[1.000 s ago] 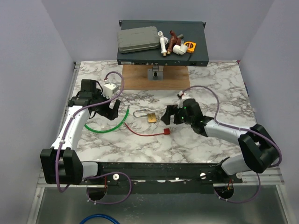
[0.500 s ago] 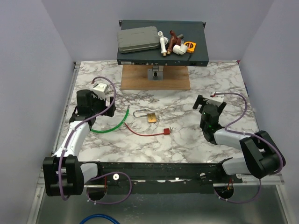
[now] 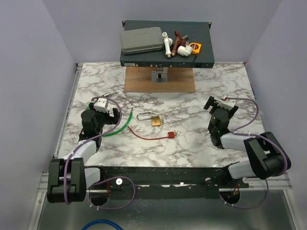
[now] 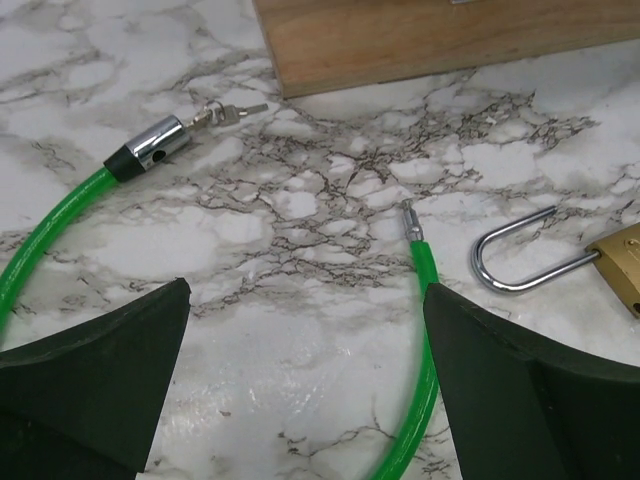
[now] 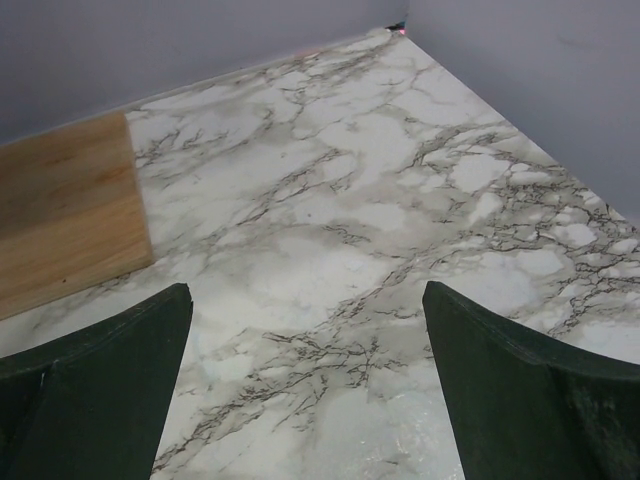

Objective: Unlock with the key
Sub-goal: Reset both arms

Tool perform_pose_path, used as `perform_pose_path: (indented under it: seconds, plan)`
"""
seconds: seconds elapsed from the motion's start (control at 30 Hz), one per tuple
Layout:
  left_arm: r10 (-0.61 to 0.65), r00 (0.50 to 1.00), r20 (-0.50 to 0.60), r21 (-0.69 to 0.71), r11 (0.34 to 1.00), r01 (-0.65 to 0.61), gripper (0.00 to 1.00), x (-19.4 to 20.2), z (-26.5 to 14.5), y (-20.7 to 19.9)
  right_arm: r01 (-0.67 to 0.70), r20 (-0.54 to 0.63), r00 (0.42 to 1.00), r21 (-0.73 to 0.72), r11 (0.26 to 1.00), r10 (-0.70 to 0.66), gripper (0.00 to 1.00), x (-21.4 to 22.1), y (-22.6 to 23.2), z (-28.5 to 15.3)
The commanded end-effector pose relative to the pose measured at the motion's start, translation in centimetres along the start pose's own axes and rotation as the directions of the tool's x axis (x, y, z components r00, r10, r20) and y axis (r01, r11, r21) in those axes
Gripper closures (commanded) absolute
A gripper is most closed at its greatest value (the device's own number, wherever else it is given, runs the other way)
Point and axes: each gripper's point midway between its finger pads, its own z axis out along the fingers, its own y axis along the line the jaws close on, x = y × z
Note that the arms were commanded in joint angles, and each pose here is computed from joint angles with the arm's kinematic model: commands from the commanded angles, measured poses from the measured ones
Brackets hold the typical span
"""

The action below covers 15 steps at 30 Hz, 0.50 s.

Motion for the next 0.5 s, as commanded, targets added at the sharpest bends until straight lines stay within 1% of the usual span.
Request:
perform_pose_path:
  seconds: [0.0,0.07,0.27,0.37,0.43,0.47]
  plan:
    - [0.045,0.973,0.227,0.000,0.999,-0.046,0.01,-5.3,-0.2,-0.1,-0.009,-0.044,0.999,0.015,1.000,0.010,0.00,1.4,-1.0,-0.1]
    - [0.044,0.974,0.223,-0.002,0.999,-0.044,0.01,-5.3,-0.1,0.0,-0.010,-0.059,0.998,-0.004,1.000,0.009,0.00,2.2,-1.0,-0.3]
    - [0.054,0.964,0.261,-0.009,0.999,-0.053,0.02,-5.4,-0.8,-0.2,0.048,-0.010,0.999,-0.044,0.998,-0.049,0.00,2.7,-0.6,-0.1]
    - [0.062,0.964,0.259,-0.032,0.998,-0.056,0.02,-5.4,-0.9,0.2,0.063,-0.019,0.998,-0.040,0.997,-0.064,0.00,3.4,-0.5,0.4]
    - [0.092,0.960,0.265,-0.055,0.995,-0.080,0.01,-5.5,-0.9,0.6,0.060,-0.023,0.998,-0.036,0.998,-0.061,0.00,3.9,-0.7,0.5]
    - [0.120,0.947,0.297,-0.075,0.992,-0.102,0.02,-6.0,-1.1,0.8,0.060,-0.019,0.998,-0.039,0.997,-0.061,0.00,3.8,-0.6,0.6]
